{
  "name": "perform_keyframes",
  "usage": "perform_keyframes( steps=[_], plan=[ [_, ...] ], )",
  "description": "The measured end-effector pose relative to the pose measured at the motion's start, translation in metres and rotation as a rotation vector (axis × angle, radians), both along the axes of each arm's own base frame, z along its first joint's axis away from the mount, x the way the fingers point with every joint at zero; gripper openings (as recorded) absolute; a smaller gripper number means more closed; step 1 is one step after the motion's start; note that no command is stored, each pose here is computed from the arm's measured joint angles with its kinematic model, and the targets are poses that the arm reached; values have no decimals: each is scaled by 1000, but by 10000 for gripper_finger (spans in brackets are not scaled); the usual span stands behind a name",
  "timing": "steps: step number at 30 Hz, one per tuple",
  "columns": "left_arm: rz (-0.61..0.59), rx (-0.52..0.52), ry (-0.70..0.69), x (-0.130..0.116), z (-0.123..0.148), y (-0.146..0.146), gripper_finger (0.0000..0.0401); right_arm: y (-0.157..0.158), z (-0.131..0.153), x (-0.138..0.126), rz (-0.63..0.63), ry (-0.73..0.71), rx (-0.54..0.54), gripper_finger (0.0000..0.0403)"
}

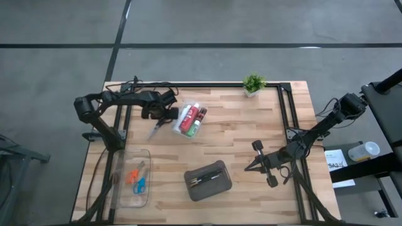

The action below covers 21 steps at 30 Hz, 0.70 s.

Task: Pick & Place Paint Supplies
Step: Put the black scissors into the bottom transparent bin

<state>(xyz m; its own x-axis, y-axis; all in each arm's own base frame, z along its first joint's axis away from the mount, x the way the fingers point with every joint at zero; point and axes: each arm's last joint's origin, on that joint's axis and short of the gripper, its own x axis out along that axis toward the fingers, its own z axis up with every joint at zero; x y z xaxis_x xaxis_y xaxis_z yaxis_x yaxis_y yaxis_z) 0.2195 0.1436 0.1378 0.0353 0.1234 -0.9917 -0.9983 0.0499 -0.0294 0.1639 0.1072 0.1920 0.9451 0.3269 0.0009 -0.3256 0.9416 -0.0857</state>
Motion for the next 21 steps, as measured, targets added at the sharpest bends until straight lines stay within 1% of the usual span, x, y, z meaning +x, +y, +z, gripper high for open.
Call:
perform_keyframes(
  steps=[3, 10, 18, 21],
  plan=[
    [95, 14, -6, -2, 1, 4, 131, 0, 0, 0, 0, 0, 0, 8],
    [207, 6, -30, -2, 4, 8, 131, 0, 0, 0, 0, 0, 0, 8],
    [167, 35, -91, -1, 29, 7, 131, 0, 0, 0, 0, 0, 0, 8],
    [142, 77, -96, -3, 35, 7, 131, 0, 0, 0, 0, 0, 0, 8]
  ],
)
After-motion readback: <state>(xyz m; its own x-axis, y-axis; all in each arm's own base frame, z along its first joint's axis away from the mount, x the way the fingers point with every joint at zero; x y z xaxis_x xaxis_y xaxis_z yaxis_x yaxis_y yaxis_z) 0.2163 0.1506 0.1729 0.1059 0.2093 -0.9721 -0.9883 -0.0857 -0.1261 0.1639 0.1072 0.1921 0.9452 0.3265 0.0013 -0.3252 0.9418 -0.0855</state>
